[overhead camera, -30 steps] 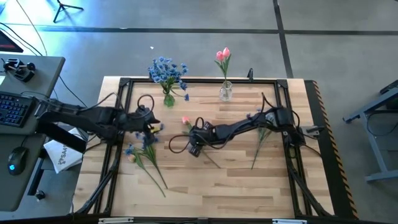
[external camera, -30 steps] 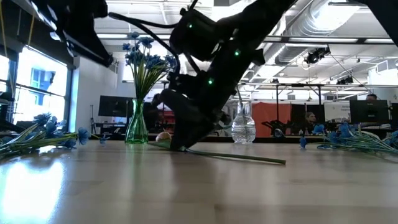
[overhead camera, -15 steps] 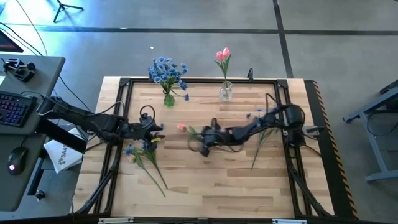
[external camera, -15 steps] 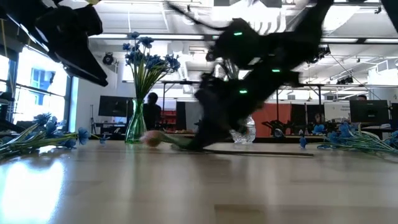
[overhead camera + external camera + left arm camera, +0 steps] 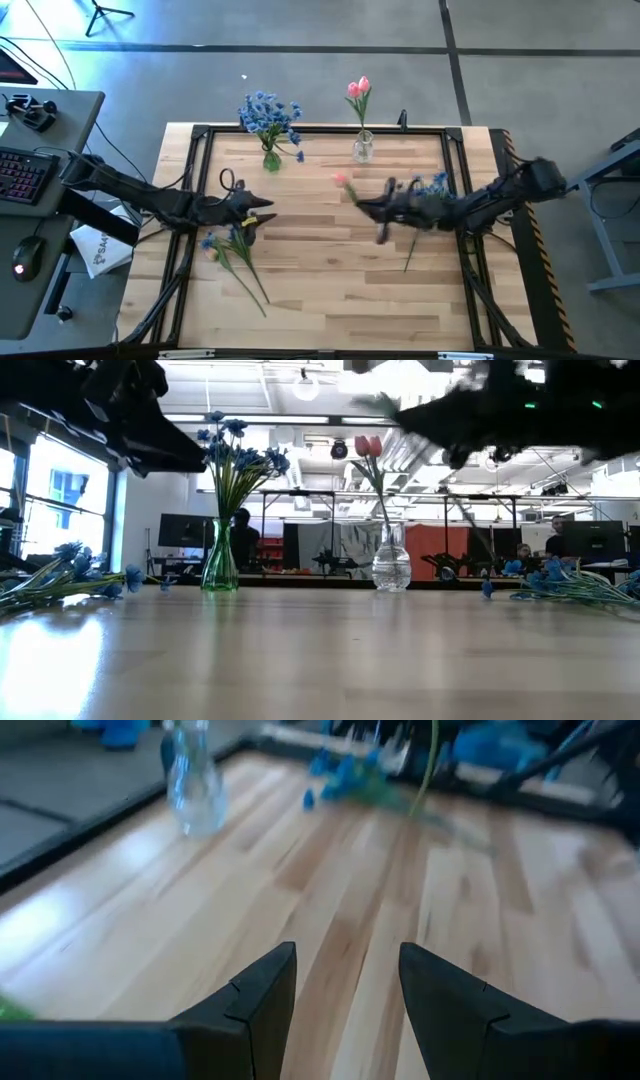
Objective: Sort flowers into vase by color
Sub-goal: Put the right pink tulip into the transparent vase, then put the right blue flowers into the green vase
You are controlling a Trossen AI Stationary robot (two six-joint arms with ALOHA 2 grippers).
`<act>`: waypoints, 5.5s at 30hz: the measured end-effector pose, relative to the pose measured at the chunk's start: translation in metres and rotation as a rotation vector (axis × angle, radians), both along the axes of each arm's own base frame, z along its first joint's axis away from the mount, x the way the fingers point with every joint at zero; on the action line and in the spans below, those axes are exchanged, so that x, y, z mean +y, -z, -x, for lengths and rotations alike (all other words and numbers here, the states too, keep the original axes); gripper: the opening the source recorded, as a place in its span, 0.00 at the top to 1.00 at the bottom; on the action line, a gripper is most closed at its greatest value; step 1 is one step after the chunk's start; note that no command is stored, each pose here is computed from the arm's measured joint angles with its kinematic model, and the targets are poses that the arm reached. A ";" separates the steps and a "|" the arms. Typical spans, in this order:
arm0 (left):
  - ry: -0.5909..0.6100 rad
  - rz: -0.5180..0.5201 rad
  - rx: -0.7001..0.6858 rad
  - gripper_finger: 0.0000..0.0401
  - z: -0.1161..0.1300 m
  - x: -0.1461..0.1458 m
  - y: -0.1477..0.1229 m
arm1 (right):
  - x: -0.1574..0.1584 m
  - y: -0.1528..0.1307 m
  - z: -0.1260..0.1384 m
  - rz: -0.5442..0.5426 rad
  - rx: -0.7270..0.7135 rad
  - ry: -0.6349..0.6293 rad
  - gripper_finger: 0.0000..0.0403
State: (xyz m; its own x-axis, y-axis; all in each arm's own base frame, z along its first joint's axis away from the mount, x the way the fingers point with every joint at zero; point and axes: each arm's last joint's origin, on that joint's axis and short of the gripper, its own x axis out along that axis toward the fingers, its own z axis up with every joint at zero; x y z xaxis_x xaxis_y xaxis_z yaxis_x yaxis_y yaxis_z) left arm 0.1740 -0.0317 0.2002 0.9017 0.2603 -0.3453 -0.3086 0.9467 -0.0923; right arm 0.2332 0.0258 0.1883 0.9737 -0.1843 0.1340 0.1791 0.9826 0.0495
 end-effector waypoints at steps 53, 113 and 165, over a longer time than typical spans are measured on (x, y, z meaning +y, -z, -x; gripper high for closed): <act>0.009 -0.025 -0.044 0.58 -0.020 -0.005 0.027 | -0.199 -0.061 -0.019 0.198 -0.412 0.462 0.95; 0.003 -0.043 -0.090 0.58 -0.022 -0.005 0.022 | -0.036 -0.015 0.056 -0.874 1.077 0.457 0.70; 0.060 -0.077 -0.004 0.58 -0.049 -0.013 0.067 | -0.010 0.049 0.035 -0.963 1.328 0.788 0.85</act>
State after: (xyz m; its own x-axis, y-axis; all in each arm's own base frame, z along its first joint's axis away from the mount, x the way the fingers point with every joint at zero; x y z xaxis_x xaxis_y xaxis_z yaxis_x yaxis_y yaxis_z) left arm 0.2228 -0.0446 0.1335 0.9178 0.2313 -0.3227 -0.2509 0.9678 -0.0199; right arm 0.1978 0.0162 0.1388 -0.0095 -0.1383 -0.9903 0.9245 0.3763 -0.0614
